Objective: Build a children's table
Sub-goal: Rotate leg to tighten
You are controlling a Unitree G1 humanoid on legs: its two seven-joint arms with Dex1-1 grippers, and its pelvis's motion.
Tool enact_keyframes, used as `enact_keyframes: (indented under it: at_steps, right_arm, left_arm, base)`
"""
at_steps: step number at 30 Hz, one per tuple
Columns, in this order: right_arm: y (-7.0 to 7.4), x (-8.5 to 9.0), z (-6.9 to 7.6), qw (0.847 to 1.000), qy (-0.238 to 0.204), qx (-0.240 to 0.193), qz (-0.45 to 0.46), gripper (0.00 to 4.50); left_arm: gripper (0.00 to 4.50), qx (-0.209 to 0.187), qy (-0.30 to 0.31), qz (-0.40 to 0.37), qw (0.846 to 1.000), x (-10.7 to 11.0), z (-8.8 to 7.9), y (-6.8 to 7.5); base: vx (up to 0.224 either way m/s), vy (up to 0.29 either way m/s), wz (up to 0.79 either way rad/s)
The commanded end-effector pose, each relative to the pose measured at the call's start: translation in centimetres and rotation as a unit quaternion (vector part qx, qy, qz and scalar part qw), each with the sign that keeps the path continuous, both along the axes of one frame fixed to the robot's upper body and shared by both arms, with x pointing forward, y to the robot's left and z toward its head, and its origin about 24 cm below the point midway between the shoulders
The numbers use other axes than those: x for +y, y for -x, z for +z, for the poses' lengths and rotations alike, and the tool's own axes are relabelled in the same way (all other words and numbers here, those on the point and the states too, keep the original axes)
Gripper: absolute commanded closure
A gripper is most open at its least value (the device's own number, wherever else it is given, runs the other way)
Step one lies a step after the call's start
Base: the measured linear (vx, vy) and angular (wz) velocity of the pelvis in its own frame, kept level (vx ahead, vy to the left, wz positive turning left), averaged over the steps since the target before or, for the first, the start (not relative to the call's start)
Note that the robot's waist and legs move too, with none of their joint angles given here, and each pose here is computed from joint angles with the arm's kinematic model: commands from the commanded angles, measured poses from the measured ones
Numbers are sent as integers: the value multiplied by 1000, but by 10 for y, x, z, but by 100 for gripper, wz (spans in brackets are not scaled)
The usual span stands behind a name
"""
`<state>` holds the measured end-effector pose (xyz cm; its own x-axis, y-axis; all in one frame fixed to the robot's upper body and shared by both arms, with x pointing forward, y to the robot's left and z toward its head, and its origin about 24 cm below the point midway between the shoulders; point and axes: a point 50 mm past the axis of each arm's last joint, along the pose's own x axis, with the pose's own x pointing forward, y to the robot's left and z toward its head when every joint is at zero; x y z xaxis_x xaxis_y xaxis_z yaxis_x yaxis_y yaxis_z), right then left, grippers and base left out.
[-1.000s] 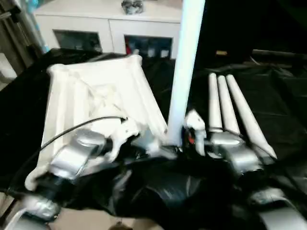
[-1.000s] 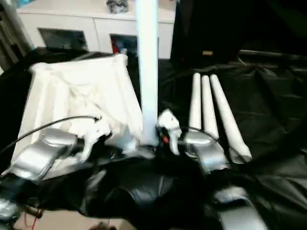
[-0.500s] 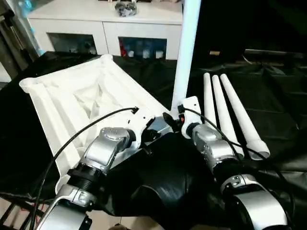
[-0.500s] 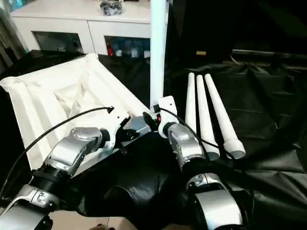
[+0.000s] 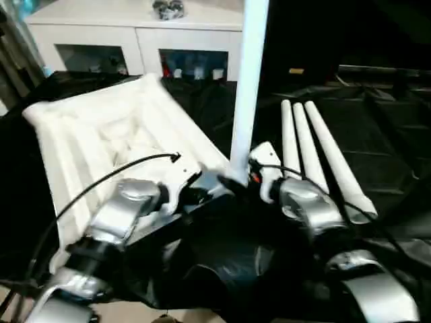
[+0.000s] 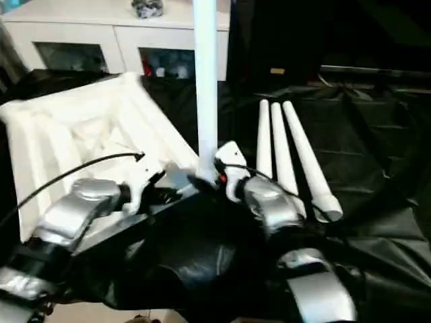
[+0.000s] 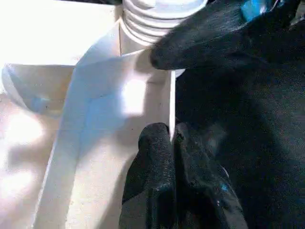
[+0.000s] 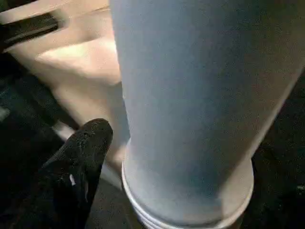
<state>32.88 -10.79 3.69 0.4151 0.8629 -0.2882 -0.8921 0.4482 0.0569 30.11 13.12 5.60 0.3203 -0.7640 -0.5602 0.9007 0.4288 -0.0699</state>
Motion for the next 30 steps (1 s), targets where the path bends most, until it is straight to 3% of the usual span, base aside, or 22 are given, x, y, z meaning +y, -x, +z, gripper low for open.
enact_keyframes:
  at_steps: [1, 5, 15, 19, 20, 22, 25, 30]
  right_arm:
    - [12, 16, -1, 996, -9, 20, 87, 54]
    - [19, 8, 0, 991, -7, 43, 128, 54]
    - [26, 7, -1, 986, 2, 64, 157, 133]
    - [21, 13, -8, 993, -3, 61, 98, 156]
    - [12, 18, -11, 999, -5, 48, 26, 164]
    - [8, 20, -13, 999, -4, 44, -7, 170]
    - [-2, 28, -23, 991, 4, 59, -123, 173]
    - [-4, 43, -32, 974, 12, 87, -207, 174]
  left_arm:
    - [450, 3, 21, -46, 999, -13, 4, 5]
    - [450, 11, 20, -70, 997, -7, 5, 9]
    - [450, 20, 17, -82, 996, -2, 5, 13]
    - [450, 7, 22, -52, 998, -7, 5, 7]
    - [450, -6, 24, -14, 1000, -11, 5, 0]
    - [450, -13, 24, 2, 1000, -13, 5, -3]
    - [450, -32, 34, 77, 996, -23, 7, -18]
    - [450, -48, 41, 140, 988, -34, 10, -30]
  base:
    - [0, 0, 0]
    - [0, 0, 0]
    - [0, 0, 0]
    - [0, 0, 0]
    - [0, 0, 0]
    - [0, 0, 0]
    - [0, 0, 0]
    - [0, 0, 0]
